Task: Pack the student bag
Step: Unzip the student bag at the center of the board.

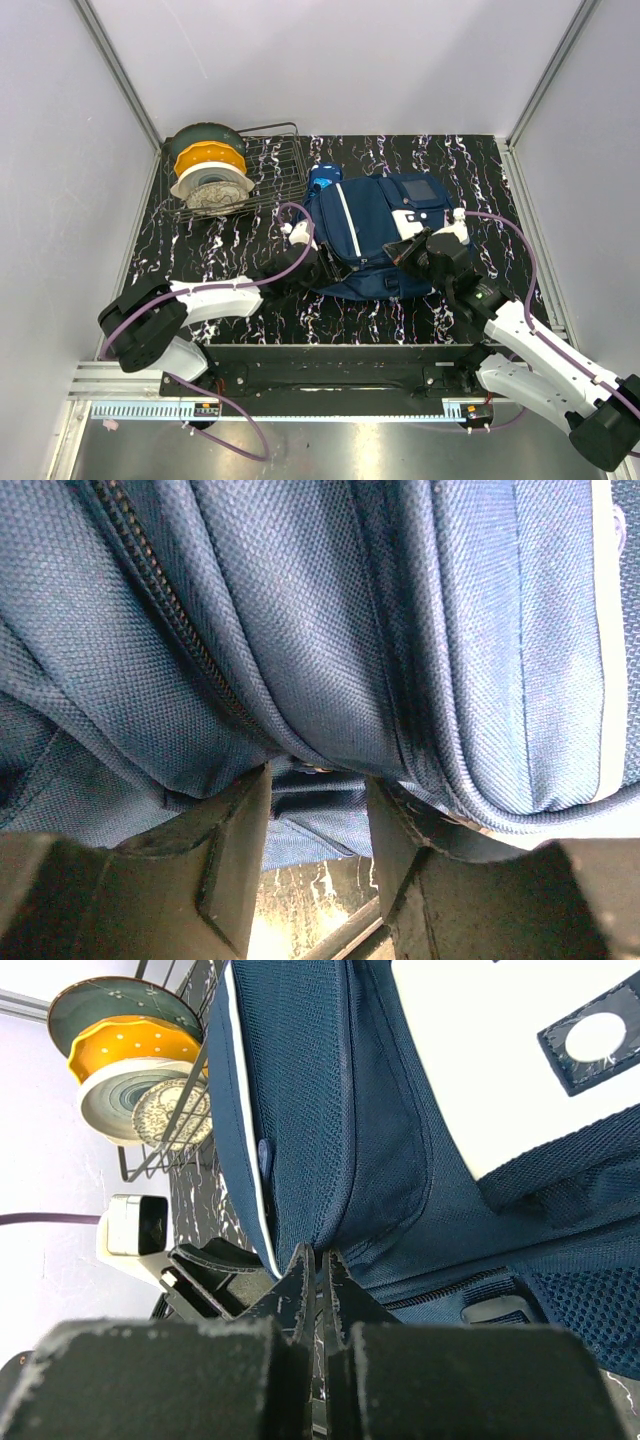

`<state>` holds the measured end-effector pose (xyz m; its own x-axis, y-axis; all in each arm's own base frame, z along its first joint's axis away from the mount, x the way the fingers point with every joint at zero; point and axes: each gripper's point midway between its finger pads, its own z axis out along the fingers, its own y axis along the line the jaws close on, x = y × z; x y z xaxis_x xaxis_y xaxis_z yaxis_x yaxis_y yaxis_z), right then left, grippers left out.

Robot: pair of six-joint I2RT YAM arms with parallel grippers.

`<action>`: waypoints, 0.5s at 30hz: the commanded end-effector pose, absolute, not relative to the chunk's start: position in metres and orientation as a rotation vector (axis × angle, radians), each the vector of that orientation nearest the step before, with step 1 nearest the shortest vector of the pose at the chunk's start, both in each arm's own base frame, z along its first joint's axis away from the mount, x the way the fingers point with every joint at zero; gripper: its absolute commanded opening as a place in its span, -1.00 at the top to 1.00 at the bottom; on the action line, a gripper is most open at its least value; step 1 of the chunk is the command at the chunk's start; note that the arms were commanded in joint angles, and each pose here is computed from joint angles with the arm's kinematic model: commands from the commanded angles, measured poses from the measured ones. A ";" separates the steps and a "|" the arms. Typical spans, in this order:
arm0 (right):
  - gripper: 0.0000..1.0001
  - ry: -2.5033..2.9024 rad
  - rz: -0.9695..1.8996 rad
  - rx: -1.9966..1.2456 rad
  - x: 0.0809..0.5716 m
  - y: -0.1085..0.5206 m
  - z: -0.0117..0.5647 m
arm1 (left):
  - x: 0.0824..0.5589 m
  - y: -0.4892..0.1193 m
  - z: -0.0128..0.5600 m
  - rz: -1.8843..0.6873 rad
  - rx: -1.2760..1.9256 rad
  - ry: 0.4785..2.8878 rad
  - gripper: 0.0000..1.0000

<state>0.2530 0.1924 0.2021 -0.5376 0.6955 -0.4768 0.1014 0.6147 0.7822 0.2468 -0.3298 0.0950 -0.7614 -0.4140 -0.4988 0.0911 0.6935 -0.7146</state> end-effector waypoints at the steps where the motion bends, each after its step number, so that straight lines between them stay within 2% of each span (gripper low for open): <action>1: 1.00 1.904 1.132 0.529 0.245 0.215 0.257 | 0.291 -0.334 0.147 -1.038 -0.344 2.011 0.06; 4: 1.00 1.907 1.134 0.528 0.246 0.216 0.256 | 0.295 -0.334 0.149 -1.042 -0.354 2.000 0.25; 8: 1.00 1.911 1.145 0.515 0.244 0.218 0.257 | 0.301 -0.334 0.151 -1.062 -0.364 1.978 0.62; 15: 1.00 1.906 1.137 0.519 0.243 0.215 0.259 | 0.301 -0.336 0.156 -1.103 -0.367 1.954 0.77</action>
<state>0.2512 0.1949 0.2020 -0.5508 0.6893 -0.4706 0.0949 0.6119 0.7852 0.2601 -0.3321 0.0981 -0.7429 -0.4468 -0.4985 0.0883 0.6729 -0.7345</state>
